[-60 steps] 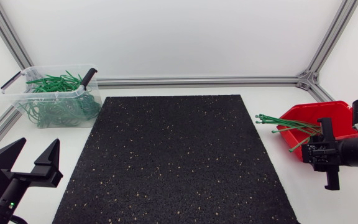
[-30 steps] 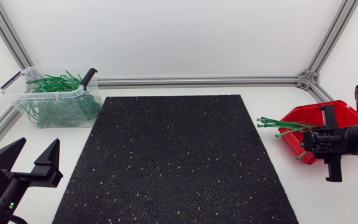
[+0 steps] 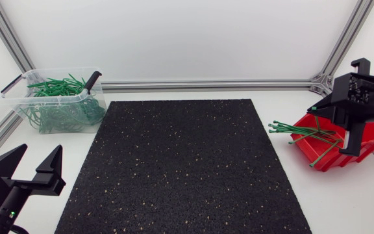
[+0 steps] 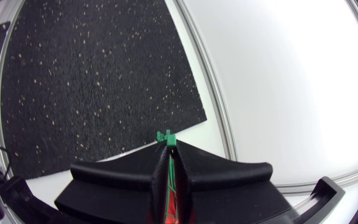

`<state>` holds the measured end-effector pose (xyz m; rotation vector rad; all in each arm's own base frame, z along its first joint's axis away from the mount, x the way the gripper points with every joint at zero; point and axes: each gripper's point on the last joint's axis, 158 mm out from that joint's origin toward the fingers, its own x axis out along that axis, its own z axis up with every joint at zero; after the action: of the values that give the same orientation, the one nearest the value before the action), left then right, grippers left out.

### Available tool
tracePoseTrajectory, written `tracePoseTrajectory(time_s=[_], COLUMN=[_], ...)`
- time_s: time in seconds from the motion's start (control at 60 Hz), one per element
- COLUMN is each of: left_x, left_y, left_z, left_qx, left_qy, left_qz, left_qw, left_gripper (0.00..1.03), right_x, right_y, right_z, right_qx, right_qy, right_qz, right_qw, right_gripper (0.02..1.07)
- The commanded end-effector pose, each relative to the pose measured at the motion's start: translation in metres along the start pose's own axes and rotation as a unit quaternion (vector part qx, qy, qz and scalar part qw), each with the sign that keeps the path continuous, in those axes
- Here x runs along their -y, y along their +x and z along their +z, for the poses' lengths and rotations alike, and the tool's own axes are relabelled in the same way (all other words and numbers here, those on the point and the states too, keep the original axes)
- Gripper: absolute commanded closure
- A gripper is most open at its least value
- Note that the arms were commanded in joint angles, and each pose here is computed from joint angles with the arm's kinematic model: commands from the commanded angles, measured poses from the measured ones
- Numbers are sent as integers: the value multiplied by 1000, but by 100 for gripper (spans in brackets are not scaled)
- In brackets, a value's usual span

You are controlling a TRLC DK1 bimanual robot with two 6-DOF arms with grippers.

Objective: Take a green cable tie from the red box, thread the tail through the head to close it, then place it in the transparent bin on the left.

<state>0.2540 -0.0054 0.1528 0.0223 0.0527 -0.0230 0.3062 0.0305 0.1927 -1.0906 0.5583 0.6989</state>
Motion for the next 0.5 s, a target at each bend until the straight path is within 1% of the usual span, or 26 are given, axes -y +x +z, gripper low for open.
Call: tracePoseTrajectory(time_s=[0.0, 0.083, 0.167, 0.3, 0.383, 0.483], left_x=[1, 1, 1, 1, 0, -2], left_y=[1, 1, 1, 1, 1, 1], left_z=[-24, -24, -24, -24, -24, -23], left_qx=[-30, -30, -30, -30, -29, -27], left_qy=[-4, -4, -3, -4, -4, -4], left_qz=[-2, -2, -2, -1, 0, 4], left_qw=[1000, 1000, 1000, 1000, 1000, 1000], left_gripper=[4, 4, 4, 4, 4, 4], right_x=[11, 16, 17, 5, -4, -20], right_y=[-25, -42, -53, -71, -84, -88], right_z=[28, 48, 66, 98, 119, 141], right_qx=[38, 71, 99, 138, 163, 176], right_qy=[39, 71, 99, 125, 142, 161], right_qz=[-5, 1, 23, 68, 100, 147], right_qw=[998, 995, 990, 980, 971, 960], right_gripper=[101, 101, 101, 101, 101, 101])
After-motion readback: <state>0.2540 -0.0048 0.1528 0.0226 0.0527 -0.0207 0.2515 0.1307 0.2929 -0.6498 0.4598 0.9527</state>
